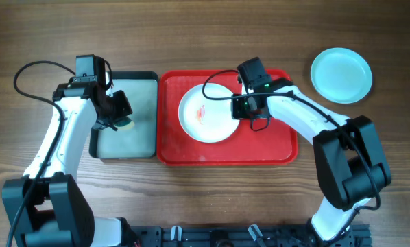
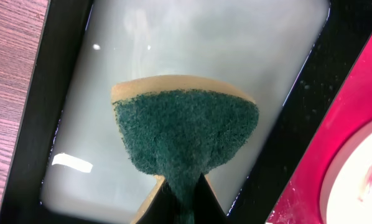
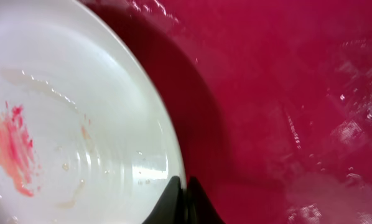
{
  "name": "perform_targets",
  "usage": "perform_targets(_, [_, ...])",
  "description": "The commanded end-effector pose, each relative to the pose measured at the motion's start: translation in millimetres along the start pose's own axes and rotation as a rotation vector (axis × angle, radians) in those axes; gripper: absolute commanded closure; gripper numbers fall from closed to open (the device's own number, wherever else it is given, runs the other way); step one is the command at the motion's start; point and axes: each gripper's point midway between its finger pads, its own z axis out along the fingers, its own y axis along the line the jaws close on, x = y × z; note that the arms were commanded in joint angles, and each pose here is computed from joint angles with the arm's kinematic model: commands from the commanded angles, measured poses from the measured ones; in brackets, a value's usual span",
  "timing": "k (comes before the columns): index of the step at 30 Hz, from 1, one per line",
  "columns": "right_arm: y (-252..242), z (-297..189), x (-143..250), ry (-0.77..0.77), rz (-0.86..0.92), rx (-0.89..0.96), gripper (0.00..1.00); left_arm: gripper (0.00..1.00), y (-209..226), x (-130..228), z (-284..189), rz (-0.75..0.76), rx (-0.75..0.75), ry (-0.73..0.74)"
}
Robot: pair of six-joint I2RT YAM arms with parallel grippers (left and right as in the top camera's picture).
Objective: Clean dirty plates on tray and stack at the side
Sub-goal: 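Move the right gripper to the white plate and grip its rim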
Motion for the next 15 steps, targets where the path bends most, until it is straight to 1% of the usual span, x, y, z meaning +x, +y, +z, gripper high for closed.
perform_targets(1, [-7.8,-5.0,-10.6,-0.013,-0.212,0.022,0.96,0.96,-3.1,1.4,0.0,-0.004,0.014,0.001])
perform_targets(3, [-10.7,-5.8,-12.6,-0.015,-0.199,0.016,0.96,0.96,-3.2,1.3,0.0,-0.004,0.014,0.001])
perform_targets(5, [-2.8,-6.0,-11.9,-0.011,-0.185,-0.035,0.96,0.96,-3.7,-0.2,-0.1,-0.004,0.016,-0.005])
perform_targets(9, [22.4,-8.7,-15.7,-0.009,0.012,-0.176,0.96,0.96,-6.5,-0.3,-0.1,-0.003,0.032,-0.004])
perform_targets(12, [24.8,-9.3,-19.5,-0.023,0.016,-0.188,0.95,0.96,-7.1,0.1,-0.1,-0.003,0.035,-0.002])
perform_targets(15, [25.5,-9.8,-21.2,-0.021,0.109,-0.192,0.96,0.96,-7.0,0.1,-0.1,-0.003,0.035,-0.002])
